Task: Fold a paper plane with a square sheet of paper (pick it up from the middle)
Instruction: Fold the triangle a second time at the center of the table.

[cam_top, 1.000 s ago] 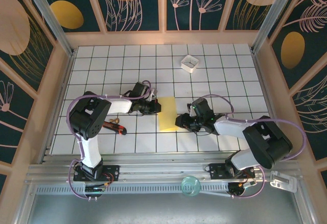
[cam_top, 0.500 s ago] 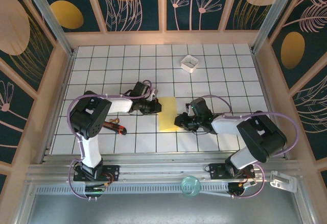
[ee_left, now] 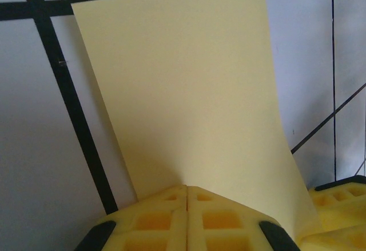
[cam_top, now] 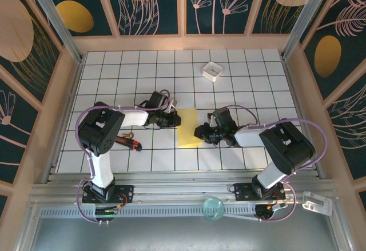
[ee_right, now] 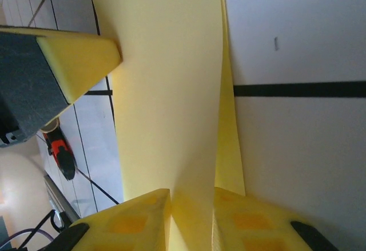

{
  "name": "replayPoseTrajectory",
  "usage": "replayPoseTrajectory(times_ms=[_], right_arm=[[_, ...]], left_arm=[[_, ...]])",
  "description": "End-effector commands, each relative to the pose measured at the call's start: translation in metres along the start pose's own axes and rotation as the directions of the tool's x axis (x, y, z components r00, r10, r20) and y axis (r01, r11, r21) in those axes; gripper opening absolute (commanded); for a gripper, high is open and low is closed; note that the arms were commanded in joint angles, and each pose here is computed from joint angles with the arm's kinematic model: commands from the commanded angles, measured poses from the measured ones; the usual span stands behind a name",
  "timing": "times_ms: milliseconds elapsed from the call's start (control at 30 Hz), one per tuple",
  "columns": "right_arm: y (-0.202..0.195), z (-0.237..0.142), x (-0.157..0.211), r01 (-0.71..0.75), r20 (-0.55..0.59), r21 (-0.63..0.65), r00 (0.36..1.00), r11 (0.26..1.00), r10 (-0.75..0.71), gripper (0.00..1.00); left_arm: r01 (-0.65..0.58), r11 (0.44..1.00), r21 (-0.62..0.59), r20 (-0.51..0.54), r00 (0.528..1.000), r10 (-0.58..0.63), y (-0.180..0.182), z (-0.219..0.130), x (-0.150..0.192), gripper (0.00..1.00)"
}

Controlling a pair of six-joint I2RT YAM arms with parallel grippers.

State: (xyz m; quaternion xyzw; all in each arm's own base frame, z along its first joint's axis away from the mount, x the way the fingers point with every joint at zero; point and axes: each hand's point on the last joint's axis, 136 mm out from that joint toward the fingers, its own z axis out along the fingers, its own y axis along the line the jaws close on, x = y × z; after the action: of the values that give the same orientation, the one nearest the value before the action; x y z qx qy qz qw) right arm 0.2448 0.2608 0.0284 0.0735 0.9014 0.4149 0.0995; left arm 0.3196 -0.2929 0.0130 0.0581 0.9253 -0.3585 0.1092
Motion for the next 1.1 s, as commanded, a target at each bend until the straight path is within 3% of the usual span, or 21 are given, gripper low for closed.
replayPoseTrajectory(times_ms=[0, 100, 200, 400, 500, 633, 900, 1067], right_arm=[[0.013, 0.000, -0.013, -0.003, 0.017, -0.048, 1.000, 0.999, 0.003, 0.18], [0.013, 0.000, -0.013, -0.019, 0.007, -0.047, 1.000, 0.999, 0.019, 0.10], [0.011, 0.000, -0.010, -0.062, -0.003, -0.042, 0.998, 0.997, 0.062, 0.03], [0.009, -0.003, -0.004, -0.144, 0.001, -0.025, 0.990, 0.989, 0.144, 0.00], [0.009, -0.004, -0.002, -0.191, 0.000, -0.022, 0.982, 0.981, 0.191, 0.00], [0.009, -0.004, 0.000, -0.254, -0.014, -0.020, 0.967, 0.967, 0.254, 0.00], [0.018, -0.001, 0.004, -0.329, -0.070, -0.033, 0.943, 0.944, 0.326, 0.00], [0.019, 0.001, 0.003, -0.355, -0.087, -0.038, 0.933, 0.934, 0.350, 0.00]], left_arm=[[0.027, 0.995, -0.096, -0.081, 0.996, -0.035, 0.027, 0.010, 0.024, 0.10], [0.014, 0.996, -0.092, -0.066, 0.998, -0.021, 0.024, 0.008, 0.019, 0.14], [-0.011, 0.996, -0.084, -0.033, 0.999, 0.008, 0.016, 0.001, 0.011, 0.26], [-0.146, 0.989, -0.033, 0.157, 0.976, 0.150, -0.022, -0.036, -0.010, 0.44], [-0.269, 0.960, -0.082, 0.279, 0.918, 0.281, -0.044, -0.058, -0.002, 0.52], [-0.395, 0.905, -0.157, 0.348, 0.836, 0.425, -0.059, -0.071, 0.025, 0.61], [-0.623, 0.732, -0.276, 0.359, 0.640, 0.680, -0.087, -0.064, 0.075, 0.65], [-0.700, 0.647, -0.304, 0.327, 0.561, 0.760, -0.093, -0.051, 0.084, 0.64]])
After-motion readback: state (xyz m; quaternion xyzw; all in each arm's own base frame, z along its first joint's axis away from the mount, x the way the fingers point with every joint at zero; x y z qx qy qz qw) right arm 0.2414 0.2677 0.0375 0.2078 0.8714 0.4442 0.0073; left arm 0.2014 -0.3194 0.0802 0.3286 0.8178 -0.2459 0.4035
